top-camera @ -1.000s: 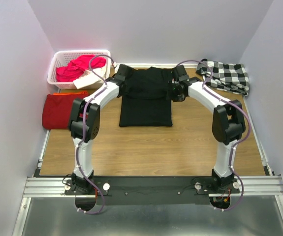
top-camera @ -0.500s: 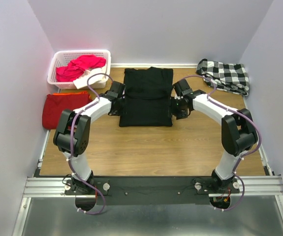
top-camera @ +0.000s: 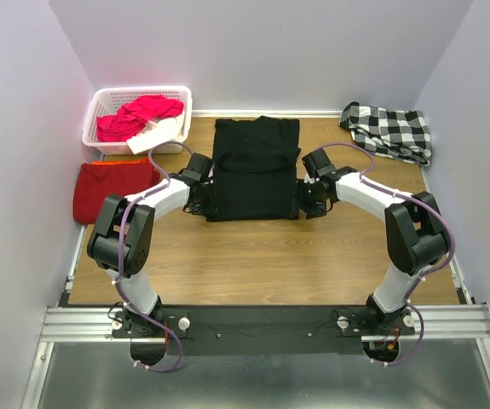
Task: Fold and stack the t-shirts
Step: Grab one side of the 2/3 rectangular tshirt with both arms
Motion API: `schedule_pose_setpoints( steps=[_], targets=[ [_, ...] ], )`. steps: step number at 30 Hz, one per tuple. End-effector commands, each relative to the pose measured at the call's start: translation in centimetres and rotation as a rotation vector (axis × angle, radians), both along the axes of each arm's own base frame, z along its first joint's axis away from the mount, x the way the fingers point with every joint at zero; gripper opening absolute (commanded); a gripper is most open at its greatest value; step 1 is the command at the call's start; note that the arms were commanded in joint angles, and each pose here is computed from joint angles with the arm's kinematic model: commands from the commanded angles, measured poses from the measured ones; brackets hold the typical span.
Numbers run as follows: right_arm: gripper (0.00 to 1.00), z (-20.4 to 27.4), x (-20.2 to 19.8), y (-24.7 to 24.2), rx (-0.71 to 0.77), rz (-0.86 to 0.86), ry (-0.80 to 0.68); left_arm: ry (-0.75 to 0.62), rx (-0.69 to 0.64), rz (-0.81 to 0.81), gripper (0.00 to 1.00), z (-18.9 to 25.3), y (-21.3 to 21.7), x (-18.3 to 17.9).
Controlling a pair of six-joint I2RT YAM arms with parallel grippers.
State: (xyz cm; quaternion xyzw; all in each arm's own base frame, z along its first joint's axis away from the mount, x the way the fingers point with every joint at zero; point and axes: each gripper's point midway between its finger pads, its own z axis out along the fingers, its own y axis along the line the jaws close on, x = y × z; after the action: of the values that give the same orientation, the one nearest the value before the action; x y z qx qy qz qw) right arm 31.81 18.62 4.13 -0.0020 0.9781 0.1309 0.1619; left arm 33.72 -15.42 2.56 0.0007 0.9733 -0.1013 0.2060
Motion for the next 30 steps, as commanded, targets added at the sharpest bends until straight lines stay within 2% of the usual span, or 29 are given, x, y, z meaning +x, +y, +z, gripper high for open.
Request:
schedule_pose_setpoints(
  steps=[1,6,16,23,26,29,30],
  targets=[
    [0.65,0.5,-0.2,0.9,0.067,-0.002,-0.023,0.015,-0.051,0.008,0.39,0.3,-0.5,-1.4],
    [0.65,-0.1,-0.2,1.3,0.094,0.003,-0.037,0.017,-0.103,-0.012,0.39,0.0,-1.3,-2.0],
    [0.64,0.2,2.6,1.9,0.094,-0.006,-0.119,0.03,-0.093,0.007,0.39,-1.4,-0.8,-2.5],
    [0.62,-1.6,2.0,2.3,0.108,0.009,-0.065,0.037,-0.119,0.012,0.39,-1.9,-1.1,-2.6],
    [0.54,-2.1,1.4,2.4,0.117,0.012,-0.043,0.041,-0.124,0.012,0.39,-2.1,-1.2,-2.7],
    [0.39,-2.2,0.8,2.3,0.123,0.006,-0.03,0.048,-0.129,0.009,0.36,-2.2,-1.2,-2.8],
    [0.31,-2.4,0.4,2.2,0.123,0.005,-0.021,0.046,-0.132,0.01,0.34,-2.2,-1.2,-2.9]
  ],
)
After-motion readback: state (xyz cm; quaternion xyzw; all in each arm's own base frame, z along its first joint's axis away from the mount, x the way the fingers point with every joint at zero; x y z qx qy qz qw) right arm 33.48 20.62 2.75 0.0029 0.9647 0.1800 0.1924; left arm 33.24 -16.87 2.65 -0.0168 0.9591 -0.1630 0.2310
